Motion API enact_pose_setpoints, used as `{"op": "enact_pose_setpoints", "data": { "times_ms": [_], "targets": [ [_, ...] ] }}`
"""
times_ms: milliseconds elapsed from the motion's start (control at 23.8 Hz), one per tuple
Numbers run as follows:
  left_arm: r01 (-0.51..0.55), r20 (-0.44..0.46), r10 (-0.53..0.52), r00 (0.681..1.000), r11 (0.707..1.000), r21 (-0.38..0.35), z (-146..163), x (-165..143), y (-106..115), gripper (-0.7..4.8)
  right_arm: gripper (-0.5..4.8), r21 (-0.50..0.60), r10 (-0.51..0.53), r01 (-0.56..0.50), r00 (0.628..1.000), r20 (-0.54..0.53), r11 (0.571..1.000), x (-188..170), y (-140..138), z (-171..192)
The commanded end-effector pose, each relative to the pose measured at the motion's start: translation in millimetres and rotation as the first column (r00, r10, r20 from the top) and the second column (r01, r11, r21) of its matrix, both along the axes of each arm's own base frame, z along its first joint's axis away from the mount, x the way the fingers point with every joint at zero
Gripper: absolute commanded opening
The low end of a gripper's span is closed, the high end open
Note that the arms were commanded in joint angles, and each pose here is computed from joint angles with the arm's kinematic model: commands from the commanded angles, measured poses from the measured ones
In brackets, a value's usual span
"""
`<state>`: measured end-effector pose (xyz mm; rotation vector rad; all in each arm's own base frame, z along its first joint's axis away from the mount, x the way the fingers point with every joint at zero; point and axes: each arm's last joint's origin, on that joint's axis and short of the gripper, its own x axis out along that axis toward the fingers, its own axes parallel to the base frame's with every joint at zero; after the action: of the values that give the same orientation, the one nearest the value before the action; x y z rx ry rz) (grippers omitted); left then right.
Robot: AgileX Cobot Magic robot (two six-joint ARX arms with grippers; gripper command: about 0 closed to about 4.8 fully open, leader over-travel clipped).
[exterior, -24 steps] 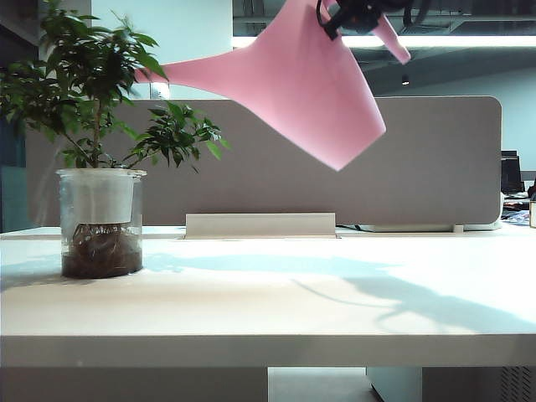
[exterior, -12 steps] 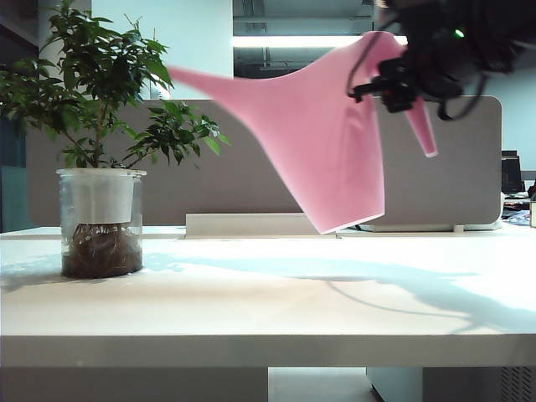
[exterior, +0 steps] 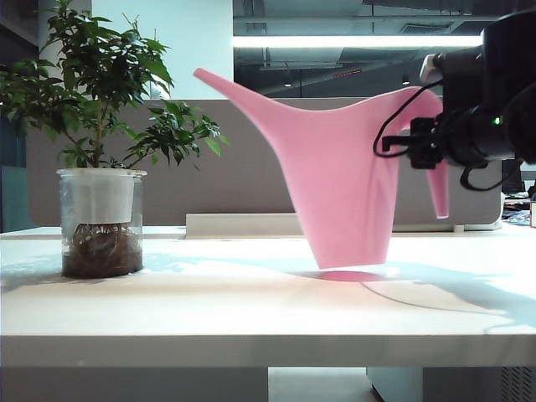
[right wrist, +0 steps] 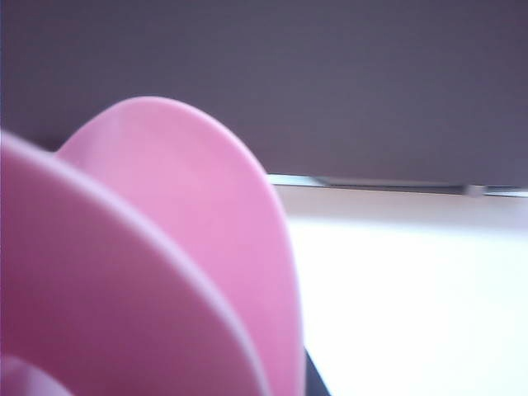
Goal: Pick up the watering can from the table, water the potted plant, and put the can back.
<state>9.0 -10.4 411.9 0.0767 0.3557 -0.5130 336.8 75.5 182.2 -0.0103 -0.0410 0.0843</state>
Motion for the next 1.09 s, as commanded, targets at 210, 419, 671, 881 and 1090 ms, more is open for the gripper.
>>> {"op": "enact_pose_setpoints", "data": {
  "times_ms": [210, 419, 671, 881, 1090],
  "targets": [
    [0.004, 0.010, -0.004, 1.000, 1.000, -0.001, 1.1, -0.4, 0.0, -0.05, -0.06, 0.006, 0.080, -0.080, 0.997, 0.018, 0.997, 3.5, 4.7, -17.2],
    [0.004, 0.011, -0.004, 1.000, 1.000, -0.001, 1.2, -0.4, 0.0, -0.05, -0.04, -0.021, 0.093, -0.093, 0.996, -0.006, 0.995, 0.2, 4.9, -25.4],
    [0.004, 0.011, -0.004, 1.000, 1.000, -0.001, 1.2, -0.4, 0.0, -0.05, 1.22, -0.053, 0.132, -0.134, 0.990, -0.037, 0.990, -8.6, 3.9, -35.0],
    [0.004, 0.011, -0.004, 1.000, 1.000, -0.001, 1.2, -0.4, 0.0, -0.05, 2.78, -0.054, 0.133, -0.135, 0.991, -0.030, 0.989, -26.5, -0.3, -40.6],
    [0.004, 0.010, -0.004, 1.000, 1.000, -0.001, 1.2, -0.3, -0.1, -0.05, 3.28, -0.051, 0.129, -0.129, 0.992, 0.000, 0.990, -64.1, -9.6, -24.8]
  ]
}}
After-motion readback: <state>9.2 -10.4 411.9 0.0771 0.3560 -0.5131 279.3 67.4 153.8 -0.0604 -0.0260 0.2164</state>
